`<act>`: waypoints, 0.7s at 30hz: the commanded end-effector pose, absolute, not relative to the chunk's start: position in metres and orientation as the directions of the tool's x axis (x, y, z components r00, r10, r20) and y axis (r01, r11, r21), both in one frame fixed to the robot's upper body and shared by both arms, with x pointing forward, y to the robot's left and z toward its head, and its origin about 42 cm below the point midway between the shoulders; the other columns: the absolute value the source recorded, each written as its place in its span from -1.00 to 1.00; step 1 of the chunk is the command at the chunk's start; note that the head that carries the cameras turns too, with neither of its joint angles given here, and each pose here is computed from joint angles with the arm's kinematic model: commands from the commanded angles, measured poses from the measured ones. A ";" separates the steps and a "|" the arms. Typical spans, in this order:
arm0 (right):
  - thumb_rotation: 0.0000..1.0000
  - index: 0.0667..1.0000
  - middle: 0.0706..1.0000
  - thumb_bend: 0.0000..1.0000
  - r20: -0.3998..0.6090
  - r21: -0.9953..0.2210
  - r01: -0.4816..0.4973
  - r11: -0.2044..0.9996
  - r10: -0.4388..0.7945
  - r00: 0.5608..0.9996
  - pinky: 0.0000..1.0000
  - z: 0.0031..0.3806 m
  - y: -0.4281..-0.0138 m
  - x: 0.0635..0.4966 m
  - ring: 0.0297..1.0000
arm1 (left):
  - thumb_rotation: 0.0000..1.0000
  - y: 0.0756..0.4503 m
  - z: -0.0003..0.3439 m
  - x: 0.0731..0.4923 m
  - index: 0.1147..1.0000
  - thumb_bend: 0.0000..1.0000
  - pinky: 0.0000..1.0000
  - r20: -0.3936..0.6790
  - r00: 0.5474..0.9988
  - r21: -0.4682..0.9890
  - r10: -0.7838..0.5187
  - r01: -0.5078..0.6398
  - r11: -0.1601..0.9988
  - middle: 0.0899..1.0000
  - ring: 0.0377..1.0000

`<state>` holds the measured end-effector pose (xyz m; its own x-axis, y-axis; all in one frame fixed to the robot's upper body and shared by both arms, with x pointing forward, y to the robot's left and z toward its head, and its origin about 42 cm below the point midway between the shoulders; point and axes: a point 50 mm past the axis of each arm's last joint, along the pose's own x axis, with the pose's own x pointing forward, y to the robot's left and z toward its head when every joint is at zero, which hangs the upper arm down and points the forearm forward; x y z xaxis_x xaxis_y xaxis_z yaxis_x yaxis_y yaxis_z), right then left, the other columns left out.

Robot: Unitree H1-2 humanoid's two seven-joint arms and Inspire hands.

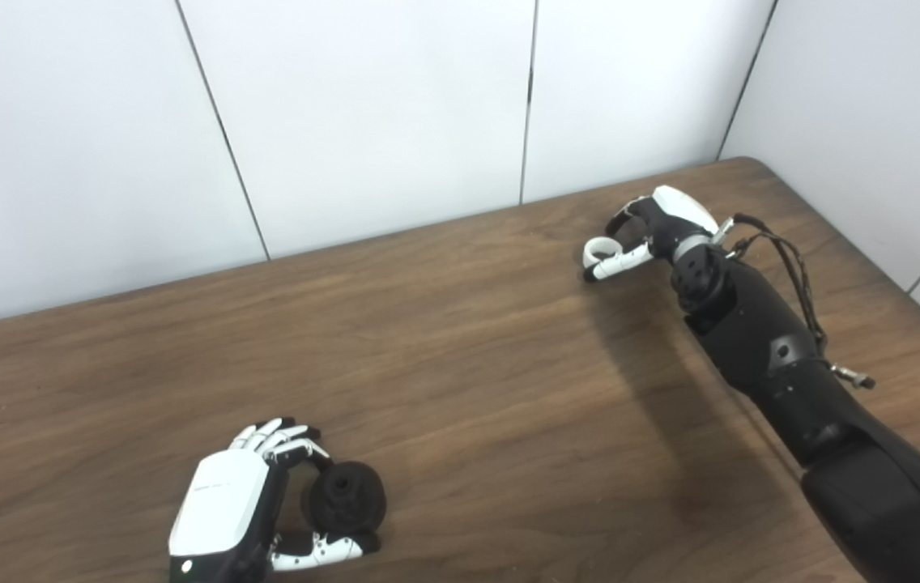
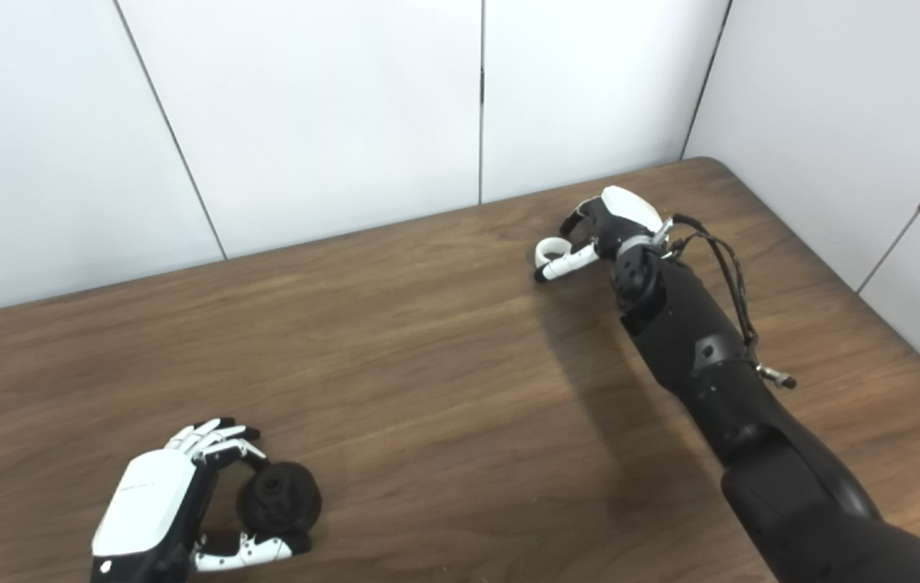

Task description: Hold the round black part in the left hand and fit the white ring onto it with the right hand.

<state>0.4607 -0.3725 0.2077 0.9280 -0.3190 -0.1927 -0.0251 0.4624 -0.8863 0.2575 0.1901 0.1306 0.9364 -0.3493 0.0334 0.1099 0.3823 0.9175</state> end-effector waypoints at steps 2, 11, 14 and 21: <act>-0.38 0.28 0.87 0.75 -0.102 -0.898 0.052 0.438 -0.321 0.942 0.98 0.243 -0.376 0.469 1.00 | -0.90 0.196 0.132 0.256 -0.16 0.05 0.83 0.017 0.945 0.931 -0.326 0.104 0.350 0.54 0.75; -0.68 -0.07 0.84 0.12 -0.092 -0.892 0.064 0.447 -0.319 0.943 1.00 0.241 -0.374 0.467 1.00 | -0.90 0.197 0.132 0.256 -0.16 0.05 0.83 0.019 0.945 0.929 -0.326 0.104 0.354 0.54 0.75; -0.72 -0.10 0.79 0.06 -0.071 -0.887 0.090 0.454 -0.325 0.943 1.00 0.239 -0.374 0.465 1.00 | -0.90 0.196 0.133 0.256 -0.16 0.05 0.82 0.027 0.945 0.929 -0.327 0.097 0.356 0.53 0.75; -0.73 -0.11 0.75 0.05 -0.026 -0.886 0.123 0.446 -0.313 0.950 0.97 0.238 -0.376 0.463 1.00 | -0.90 0.197 0.135 0.258 -0.16 0.05 0.82 0.038 0.945 0.926 -0.326 0.089 0.366 0.53 0.74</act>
<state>0.4558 -0.3704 0.2089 0.9406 -0.3134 -0.1302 0.0347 0.4704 -0.8818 0.2577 0.1903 0.1318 0.9373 -0.3468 0.0339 0.1081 0.3819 0.9179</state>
